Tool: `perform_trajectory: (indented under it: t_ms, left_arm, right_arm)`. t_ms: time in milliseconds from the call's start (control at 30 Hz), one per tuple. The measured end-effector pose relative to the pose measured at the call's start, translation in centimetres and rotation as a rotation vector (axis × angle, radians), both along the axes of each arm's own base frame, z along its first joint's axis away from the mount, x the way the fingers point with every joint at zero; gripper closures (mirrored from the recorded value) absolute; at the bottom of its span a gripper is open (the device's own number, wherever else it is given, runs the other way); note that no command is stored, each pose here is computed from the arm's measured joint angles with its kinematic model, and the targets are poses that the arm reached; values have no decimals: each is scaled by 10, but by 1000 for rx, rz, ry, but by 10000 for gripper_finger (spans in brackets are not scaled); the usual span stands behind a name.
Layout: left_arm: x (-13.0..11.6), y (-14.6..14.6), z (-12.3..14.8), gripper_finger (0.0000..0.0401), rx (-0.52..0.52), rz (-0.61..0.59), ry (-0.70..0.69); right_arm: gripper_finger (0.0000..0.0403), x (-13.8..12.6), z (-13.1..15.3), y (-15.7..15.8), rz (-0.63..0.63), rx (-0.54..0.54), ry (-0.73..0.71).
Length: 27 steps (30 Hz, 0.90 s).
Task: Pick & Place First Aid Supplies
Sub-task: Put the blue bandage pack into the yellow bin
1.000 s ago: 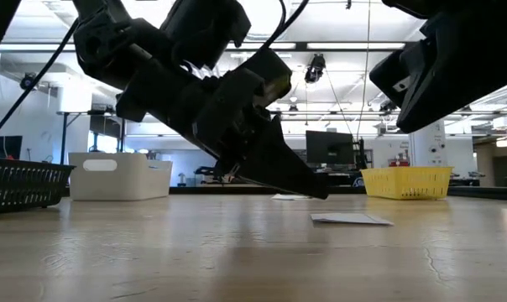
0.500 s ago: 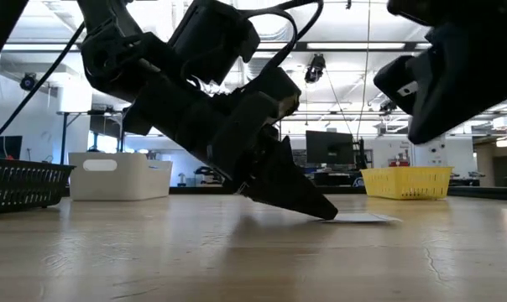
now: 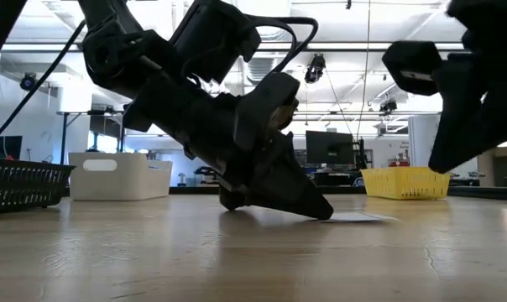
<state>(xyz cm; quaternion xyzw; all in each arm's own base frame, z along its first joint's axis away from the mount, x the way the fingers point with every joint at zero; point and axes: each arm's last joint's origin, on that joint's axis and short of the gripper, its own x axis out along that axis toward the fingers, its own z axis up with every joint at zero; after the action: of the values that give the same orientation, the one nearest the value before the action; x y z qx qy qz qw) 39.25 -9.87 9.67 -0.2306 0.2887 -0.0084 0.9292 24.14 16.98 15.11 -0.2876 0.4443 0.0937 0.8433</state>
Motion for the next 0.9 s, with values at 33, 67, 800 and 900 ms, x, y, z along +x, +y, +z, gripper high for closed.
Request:
perform_trajectory:
  t_ms: [33,67,800,900]
  left_arm:
    - [0,0,0,401,-10,8,2]
    - [0,0,0,401,-15,12,4]
    - [-1,-1,-2,401,-52,-33,29]
    - [-1,-1,-2,401,-66,-30,32]
  right_arm:
    - [394,0,-2,0,29,-40,2]
    - [394,0,-5,0,63,-79,16]
    - [352,19,-28,-1,123,-188,89]
    - [324,19,-28,-2,134,-199,92]
